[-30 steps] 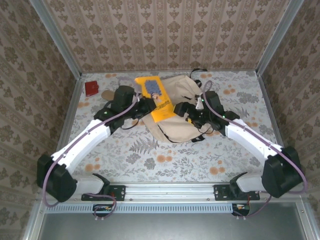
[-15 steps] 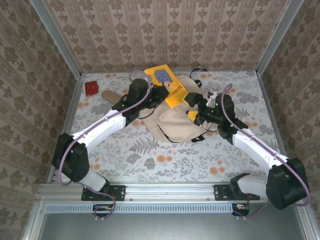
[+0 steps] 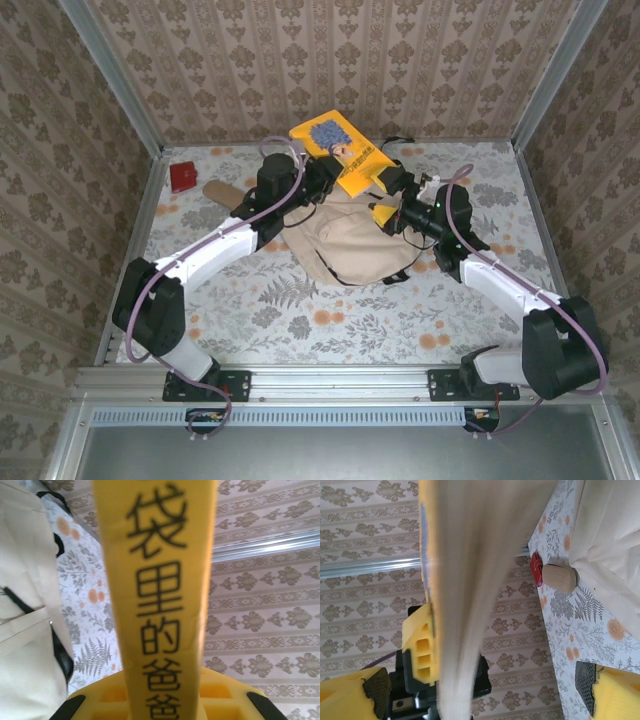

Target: Pack the student bag

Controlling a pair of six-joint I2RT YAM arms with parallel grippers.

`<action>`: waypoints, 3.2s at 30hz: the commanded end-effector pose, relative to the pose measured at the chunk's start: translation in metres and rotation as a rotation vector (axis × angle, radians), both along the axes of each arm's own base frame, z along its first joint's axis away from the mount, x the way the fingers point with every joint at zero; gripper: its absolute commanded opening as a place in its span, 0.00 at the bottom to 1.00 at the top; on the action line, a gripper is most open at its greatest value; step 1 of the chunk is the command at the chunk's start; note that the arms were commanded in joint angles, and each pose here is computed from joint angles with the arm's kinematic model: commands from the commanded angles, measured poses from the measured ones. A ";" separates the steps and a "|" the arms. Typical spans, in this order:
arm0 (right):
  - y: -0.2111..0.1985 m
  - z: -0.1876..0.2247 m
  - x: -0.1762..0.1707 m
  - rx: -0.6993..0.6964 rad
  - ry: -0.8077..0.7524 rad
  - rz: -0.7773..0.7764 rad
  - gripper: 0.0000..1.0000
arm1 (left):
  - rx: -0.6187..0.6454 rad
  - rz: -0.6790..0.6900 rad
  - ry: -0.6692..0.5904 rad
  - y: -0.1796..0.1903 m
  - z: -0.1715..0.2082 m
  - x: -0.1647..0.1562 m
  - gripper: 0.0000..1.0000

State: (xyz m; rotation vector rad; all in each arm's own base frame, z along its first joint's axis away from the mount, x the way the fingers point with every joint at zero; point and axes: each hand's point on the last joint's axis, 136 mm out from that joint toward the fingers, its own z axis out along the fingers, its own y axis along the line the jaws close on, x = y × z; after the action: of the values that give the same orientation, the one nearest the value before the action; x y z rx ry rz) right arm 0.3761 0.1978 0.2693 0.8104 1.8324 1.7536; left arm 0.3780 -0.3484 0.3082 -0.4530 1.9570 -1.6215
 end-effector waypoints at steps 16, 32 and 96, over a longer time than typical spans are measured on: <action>-0.004 0.018 0.032 0.083 -0.054 -0.071 0.49 | -0.164 -0.047 -0.014 -0.013 0.023 -0.014 0.06; -0.066 0.007 -0.013 -0.443 -0.046 -0.206 0.12 | 0.401 -0.001 0.155 0.041 -0.085 -0.046 0.73; -0.220 -0.049 -0.109 -0.829 0.217 -0.430 0.12 | 1.096 -0.535 -0.026 -0.139 -0.194 -0.059 0.05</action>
State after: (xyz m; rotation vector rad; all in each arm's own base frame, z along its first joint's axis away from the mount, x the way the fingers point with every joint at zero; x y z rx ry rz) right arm 0.2636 -0.0254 0.1979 1.0193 2.1134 0.5275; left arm 0.3044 -0.5012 0.0617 0.5700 2.7606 -0.5306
